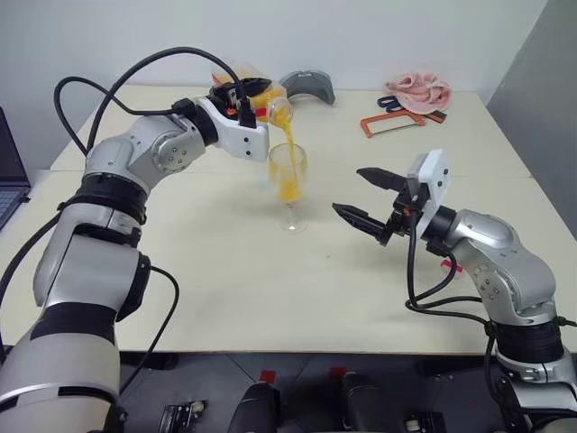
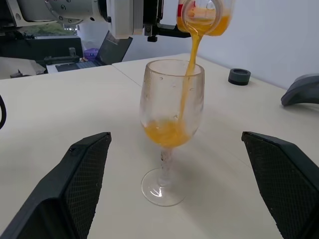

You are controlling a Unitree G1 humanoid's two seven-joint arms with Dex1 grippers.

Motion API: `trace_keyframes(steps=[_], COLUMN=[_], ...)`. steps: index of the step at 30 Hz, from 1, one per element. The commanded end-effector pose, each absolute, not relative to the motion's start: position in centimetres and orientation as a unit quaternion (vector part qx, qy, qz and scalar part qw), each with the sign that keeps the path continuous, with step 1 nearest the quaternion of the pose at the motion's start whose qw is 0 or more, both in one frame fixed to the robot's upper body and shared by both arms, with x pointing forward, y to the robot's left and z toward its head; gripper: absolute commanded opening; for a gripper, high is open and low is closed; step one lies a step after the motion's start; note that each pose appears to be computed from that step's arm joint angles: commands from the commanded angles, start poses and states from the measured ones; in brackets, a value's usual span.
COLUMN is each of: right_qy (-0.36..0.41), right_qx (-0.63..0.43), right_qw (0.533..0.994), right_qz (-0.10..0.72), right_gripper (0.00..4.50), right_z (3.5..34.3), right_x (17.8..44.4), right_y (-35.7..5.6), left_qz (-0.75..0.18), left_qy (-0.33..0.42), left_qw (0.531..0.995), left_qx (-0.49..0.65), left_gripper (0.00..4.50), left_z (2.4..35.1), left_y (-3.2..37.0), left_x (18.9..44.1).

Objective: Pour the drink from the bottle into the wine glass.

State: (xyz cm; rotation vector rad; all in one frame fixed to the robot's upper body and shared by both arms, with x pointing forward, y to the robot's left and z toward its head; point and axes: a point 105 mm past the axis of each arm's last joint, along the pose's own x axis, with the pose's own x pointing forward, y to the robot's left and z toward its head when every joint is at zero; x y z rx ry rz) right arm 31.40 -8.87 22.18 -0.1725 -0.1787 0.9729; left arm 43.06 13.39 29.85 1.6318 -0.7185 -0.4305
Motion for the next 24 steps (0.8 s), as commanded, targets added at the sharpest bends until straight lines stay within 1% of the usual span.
trace_keyframes(steps=[1, 5, 13, 24], right_qy=[-0.114, -0.122, -0.136, -0.136], right_qx=[-0.087, -0.086, -0.070, -0.071], right_qw=[0.871, 0.869, 0.851, 0.847], right_qz=[0.470, 0.472, 0.503, 0.509], right_gripper=[4.50, 4.50, 4.50, 4.50], right_z=[23.4, 23.6, 24.2, 24.4], right_x=[30.7, 30.5, 29.5, 29.5], right_y=[-8.6, -8.5, -7.9, -7.8], left_qz=[-0.158, -0.155, -0.156, -0.154], left_qy=[-0.342, -0.342, -0.343, -0.346], left_qw=[0.599, 0.596, 0.595, 0.589], left_qx=[0.707, 0.710, 0.710, 0.714], left_gripper=[1.69, 1.69, 1.69, 1.69], left_z=[32.6, 32.8, 32.7, 32.9], left_y=[13.4, 13.5, 13.5, 13.5], left_x=[42.5, 42.6, 42.5, 42.5])
